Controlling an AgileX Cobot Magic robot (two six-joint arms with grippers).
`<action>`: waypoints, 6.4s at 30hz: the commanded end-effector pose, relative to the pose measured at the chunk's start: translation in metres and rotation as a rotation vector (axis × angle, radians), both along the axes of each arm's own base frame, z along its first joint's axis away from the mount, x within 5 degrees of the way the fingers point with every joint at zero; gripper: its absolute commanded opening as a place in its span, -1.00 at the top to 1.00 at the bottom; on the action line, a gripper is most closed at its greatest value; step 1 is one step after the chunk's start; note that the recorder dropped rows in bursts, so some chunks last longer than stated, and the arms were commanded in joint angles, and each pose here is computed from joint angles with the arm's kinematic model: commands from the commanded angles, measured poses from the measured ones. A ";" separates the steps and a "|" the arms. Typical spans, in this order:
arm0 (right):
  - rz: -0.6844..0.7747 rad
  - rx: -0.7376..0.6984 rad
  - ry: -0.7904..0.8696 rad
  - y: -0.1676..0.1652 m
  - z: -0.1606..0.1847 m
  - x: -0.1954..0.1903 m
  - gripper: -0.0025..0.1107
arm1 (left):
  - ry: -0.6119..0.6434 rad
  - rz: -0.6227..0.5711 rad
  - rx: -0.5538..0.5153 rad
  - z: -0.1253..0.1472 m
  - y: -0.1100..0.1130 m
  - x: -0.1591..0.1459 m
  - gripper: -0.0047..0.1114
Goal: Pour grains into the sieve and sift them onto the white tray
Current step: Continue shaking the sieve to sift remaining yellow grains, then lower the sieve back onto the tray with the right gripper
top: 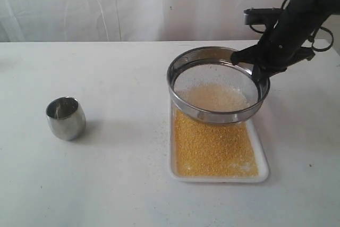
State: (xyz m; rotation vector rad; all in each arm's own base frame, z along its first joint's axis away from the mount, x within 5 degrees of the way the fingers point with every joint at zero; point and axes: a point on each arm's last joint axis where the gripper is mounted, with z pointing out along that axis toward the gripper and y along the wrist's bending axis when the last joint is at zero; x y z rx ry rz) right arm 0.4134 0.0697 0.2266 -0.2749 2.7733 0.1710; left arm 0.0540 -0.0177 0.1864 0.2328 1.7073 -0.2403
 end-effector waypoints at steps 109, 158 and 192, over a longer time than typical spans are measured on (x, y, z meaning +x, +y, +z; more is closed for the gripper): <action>0.293 0.164 0.051 0.022 0.005 -0.014 0.96 | -0.002 -0.002 -0.008 -0.001 0.000 0.000 0.92; 0.064 -0.017 -0.003 0.007 -0.050 -0.020 0.96 | -0.002 -0.002 -0.008 -0.001 0.000 0.000 0.92; 0.068 -0.023 0.069 0.007 -0.064 -0.022 0.05 | -0.002 -0.002 -0.008 -0.001 0.000 0.000 0.92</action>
